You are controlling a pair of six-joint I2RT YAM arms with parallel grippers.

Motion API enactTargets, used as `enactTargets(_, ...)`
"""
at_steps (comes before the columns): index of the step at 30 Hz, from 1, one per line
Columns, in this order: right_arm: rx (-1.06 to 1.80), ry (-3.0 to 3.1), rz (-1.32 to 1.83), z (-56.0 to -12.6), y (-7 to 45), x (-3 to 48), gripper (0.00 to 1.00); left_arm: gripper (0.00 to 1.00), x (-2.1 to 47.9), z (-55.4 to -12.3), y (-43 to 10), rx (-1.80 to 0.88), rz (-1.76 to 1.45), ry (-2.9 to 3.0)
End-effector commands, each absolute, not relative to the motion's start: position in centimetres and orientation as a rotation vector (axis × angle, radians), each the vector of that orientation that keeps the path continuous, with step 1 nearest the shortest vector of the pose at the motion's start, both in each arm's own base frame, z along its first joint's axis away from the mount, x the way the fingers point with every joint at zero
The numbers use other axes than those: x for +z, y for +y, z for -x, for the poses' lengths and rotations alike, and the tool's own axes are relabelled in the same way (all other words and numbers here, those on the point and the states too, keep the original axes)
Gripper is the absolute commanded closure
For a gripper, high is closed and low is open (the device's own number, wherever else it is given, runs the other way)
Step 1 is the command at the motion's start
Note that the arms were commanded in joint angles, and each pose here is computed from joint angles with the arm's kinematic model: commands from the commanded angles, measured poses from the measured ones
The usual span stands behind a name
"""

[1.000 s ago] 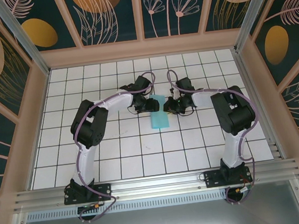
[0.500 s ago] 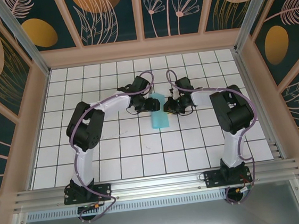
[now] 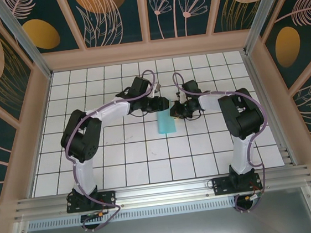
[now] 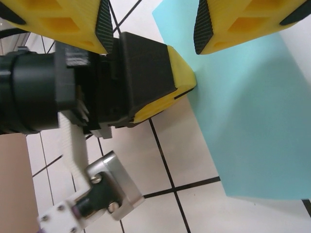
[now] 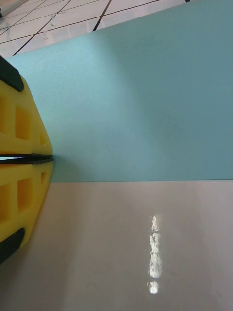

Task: Fold a paper plane with a square sheet of paper (fold left side to right side)
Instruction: First fold the square sheet of paper in half at the center of the table, then hold the square sheet of paper at the center of the table.

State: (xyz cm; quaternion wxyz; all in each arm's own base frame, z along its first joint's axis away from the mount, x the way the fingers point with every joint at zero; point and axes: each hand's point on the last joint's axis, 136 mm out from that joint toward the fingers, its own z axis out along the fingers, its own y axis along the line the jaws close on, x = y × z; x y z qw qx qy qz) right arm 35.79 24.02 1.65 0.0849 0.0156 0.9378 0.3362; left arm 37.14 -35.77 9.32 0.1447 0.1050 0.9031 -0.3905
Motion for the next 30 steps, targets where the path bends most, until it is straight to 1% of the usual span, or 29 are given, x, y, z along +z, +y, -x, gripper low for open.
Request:
enactTargets(1, 0.913, 2.885, -0.065, -34.9, 23.3, -0.6, 0.86, 0.49, 7.3, -36.8, -36.0, -1.154, -0.288, 2.636)
enactTargets(9, 0.906, 2.886, -0.061, -34.9, 23.3, -0.5, 0.86, 0.5, 2.9, -36.7, -34.1, -0.974, -0.249, 2.739)
enactTargets(18, 0.902, 2.886, -0.049, -34.8, 23.3, -0.3, 0.86, 0.5, 0.6, -36.0, -32.6, -0.892, -0.234, 2.791)
enactTargets(21, 0.973, 2.825, -0.021, -35.4, 24.0, 1.3, 0.86, 0.5, 0.2, -35.6, -32.6, -0.896, -0.242, 2.798)
enactTargets(25, 1.109, 2.701, -0.016, -36.9, 24.4, 5.1, 0.86, 0.5, -0.1, -35.4, -32.5, -0.898, -0.245, 2.804)
enactTargets(30, 1.188, 2.605, 0.004, -38.6, 24.6, 8.5, 0.87, 0.51, -0.2, -35.3, -32.5, -0.899, -0.241, 2.805)
